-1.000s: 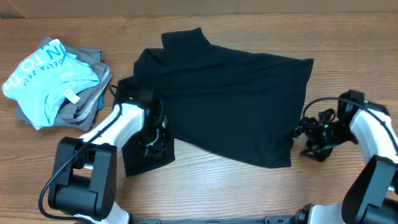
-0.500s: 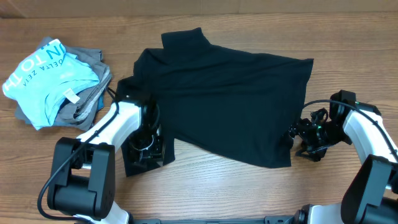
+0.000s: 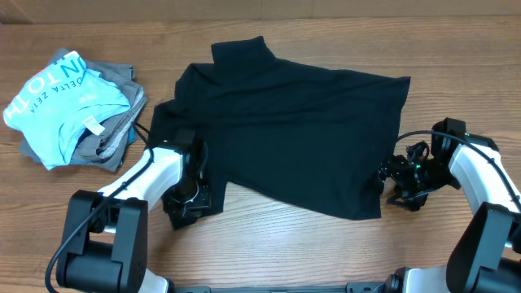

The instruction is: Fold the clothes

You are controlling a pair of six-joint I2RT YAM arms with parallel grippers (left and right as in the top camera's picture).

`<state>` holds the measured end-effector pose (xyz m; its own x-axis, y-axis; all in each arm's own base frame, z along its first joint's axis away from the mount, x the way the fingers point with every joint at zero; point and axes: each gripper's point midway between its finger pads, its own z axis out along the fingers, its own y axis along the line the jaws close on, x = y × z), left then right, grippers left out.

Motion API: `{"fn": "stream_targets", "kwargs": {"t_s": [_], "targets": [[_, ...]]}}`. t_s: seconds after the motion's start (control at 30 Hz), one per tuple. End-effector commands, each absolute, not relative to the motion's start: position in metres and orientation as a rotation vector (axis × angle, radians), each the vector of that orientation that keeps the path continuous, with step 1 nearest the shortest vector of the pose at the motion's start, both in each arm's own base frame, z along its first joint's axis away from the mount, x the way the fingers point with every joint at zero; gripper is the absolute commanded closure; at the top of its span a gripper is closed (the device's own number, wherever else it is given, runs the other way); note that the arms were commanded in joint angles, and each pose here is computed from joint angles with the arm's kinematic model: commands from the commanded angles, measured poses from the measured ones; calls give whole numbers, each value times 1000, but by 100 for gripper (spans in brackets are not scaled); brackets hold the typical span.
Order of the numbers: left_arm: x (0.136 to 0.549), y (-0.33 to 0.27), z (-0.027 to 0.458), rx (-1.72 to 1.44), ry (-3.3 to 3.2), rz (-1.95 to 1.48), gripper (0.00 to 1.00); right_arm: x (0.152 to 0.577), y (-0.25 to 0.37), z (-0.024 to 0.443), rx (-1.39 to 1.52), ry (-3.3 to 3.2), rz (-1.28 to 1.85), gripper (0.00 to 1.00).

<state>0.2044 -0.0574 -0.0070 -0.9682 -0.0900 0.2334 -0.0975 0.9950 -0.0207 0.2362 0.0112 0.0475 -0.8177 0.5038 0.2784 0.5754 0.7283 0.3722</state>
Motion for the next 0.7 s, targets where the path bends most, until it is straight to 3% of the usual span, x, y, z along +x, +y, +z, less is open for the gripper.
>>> {"fn": "stream_targets", "kwargs": {"t_s": [0.0, 0.17, 0.5, 0.67], "targets": [[192, -50, -26, 132, -2851, -9, 96, 237, 12, 48, -848, -2788, -687, 25], [196, -48, -5, 149, -2810, -26, 96, 237, 12, 48, -848, -2789, -686, 25], [279, -34, 89, 194, -3048, -68, 96, 222, 9, 43, -888, -2736, -600, 26], [298, -30, 114, 176, -3123, -92, 96, 201, 15, 30, -950, -2646, -575, 40]]}}
